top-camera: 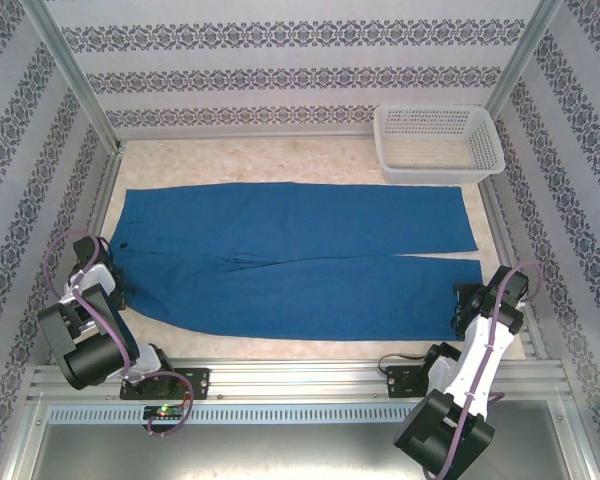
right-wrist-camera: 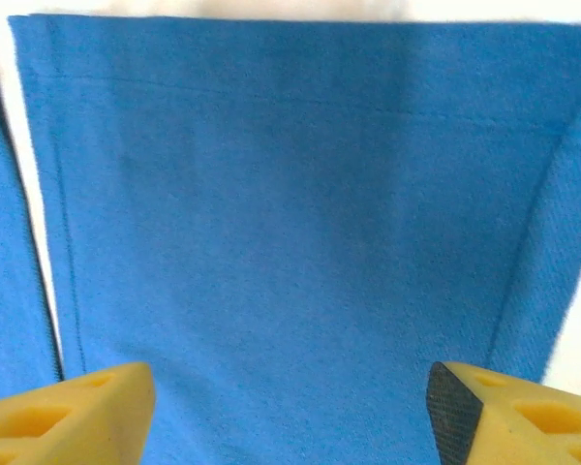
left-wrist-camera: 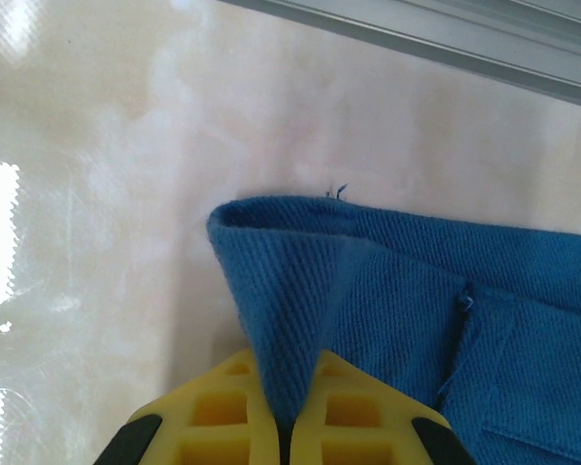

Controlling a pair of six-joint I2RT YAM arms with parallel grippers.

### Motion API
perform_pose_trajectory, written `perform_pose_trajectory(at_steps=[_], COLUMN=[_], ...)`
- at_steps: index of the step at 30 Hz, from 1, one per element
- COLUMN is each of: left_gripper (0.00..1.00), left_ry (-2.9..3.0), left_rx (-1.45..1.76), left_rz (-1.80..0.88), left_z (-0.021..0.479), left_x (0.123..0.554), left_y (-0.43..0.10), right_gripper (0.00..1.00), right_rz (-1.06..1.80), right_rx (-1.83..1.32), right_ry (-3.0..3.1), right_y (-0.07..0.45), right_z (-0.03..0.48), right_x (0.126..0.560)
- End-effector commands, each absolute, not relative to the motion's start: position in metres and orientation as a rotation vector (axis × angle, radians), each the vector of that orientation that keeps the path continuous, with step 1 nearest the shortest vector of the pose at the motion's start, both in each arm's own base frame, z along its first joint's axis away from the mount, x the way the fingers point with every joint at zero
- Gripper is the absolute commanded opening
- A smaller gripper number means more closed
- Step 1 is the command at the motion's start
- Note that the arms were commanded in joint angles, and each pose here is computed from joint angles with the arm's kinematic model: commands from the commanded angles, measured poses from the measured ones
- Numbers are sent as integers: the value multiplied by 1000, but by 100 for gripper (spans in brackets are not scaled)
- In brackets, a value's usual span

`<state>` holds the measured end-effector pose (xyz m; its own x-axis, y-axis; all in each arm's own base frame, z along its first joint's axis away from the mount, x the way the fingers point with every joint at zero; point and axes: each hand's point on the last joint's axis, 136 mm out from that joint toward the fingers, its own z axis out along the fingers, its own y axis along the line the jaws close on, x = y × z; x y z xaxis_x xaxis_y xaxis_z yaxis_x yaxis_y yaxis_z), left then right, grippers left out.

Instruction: Roll up the long pants

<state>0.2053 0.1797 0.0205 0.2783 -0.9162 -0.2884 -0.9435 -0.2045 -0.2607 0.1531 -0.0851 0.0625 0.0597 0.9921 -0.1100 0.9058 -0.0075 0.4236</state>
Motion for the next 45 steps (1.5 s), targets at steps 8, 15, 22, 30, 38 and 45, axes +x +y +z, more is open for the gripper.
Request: perform_pose_trajectory(at_steps=[8,15,22,30,38,45], left_gripper=[0,0,0,0,0,0], left_ry=[1728,1731,1716,1711,1731,1756], left_rx=[-2186,-2194,-2221,-2229,-2141,-2099], left_rz=[-6,-48,-64,-97,-158,-200], left_z=[21,14,3,2,34,52], left_x=[218,227,226,234,264,272], left_y=[171,170,166,167,172,164], right_gripper=[70,61,33,0,0,74], right_rz=[232,198,70,-66,-61,44], right_rx=[2268,2223,2170,2079,1716,1882], right_ry=[1806,1754,1870,2015,1994,1982], right_y=[-59,-62,-63,-70,-102,-94], right_z=[38,31,20,14,123,108], right_x=[102,96,93,100,151,153])
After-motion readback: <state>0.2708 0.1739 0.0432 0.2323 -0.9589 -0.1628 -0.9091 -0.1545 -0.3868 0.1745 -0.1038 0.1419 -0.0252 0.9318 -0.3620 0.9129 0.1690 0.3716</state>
